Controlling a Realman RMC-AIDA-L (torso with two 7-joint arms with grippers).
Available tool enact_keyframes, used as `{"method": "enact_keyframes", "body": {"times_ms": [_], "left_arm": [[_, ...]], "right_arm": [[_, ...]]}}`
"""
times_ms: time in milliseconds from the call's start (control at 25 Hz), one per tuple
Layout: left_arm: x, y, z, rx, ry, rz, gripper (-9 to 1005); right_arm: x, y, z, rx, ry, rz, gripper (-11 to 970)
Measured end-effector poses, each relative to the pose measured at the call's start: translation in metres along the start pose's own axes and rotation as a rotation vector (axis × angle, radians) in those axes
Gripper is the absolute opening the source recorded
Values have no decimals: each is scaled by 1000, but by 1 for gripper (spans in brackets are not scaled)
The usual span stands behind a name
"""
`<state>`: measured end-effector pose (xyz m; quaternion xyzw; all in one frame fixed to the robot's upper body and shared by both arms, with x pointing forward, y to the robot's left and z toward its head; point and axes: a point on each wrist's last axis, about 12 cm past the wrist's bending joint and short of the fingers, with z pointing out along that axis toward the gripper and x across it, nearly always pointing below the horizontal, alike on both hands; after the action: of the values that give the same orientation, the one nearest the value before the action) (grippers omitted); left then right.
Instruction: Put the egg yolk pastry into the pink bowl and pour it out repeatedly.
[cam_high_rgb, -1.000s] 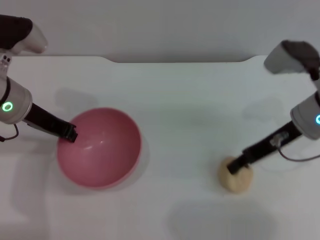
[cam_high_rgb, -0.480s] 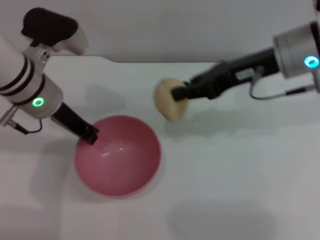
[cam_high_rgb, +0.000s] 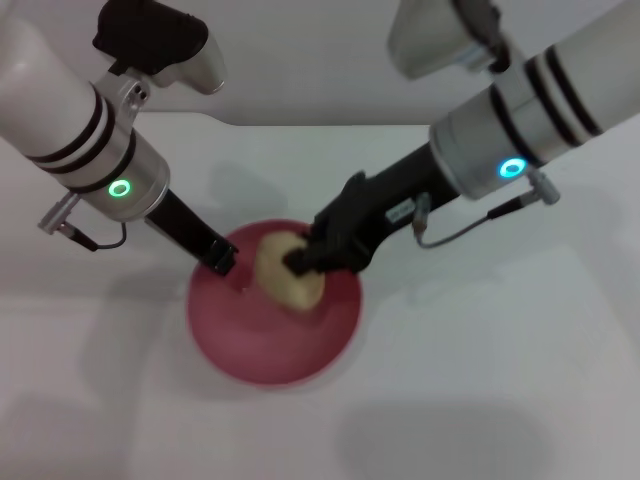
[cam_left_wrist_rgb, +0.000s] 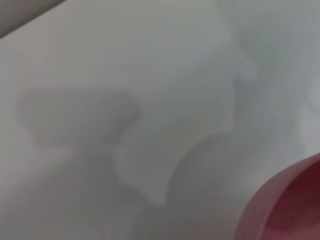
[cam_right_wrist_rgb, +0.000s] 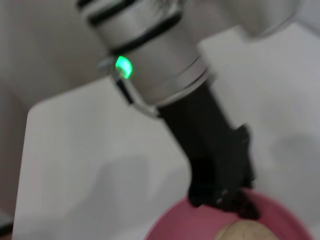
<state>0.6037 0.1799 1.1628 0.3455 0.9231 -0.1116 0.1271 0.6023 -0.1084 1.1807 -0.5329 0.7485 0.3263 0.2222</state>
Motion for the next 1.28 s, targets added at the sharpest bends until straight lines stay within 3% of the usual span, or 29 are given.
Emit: {"method": "enact_keyframes", "body": {"times_ms": [160,280,400,560,640,720,920,1040,1280], "left_arm": [[-3,-1,1,3,-20,2,-2],[-4,0,0,1,-28,-1,-2],[-4,2,0,-5,-39,-7,-2],[-6,10,0,-38,-95,-15,-2],[-9,18,-6,-96,-204,-23,-2],[-10,20,-10,-118,-255,-25,-1],[-10,24,-21,-215,-428,-4,-1],[-8,16,-23,-264,-553,39,-1],[4,-27,-6,-378,-755,294,-1]], "right_arm": [[2,3,7,-12,31,12,95],[3,3,7,-8,29,39,266],[6,1,2,2,10,82,330],[14,-12,-21,58,-60,242,414],[34,-23,-49,101,-122,386,457],[42,-24,-58,110,-138,416,499],[90,-28,-90,178,-173,568,586],[118,-30,-99,219,-189,664,586],[158,-28,-113,257,-274,799,586]]}}
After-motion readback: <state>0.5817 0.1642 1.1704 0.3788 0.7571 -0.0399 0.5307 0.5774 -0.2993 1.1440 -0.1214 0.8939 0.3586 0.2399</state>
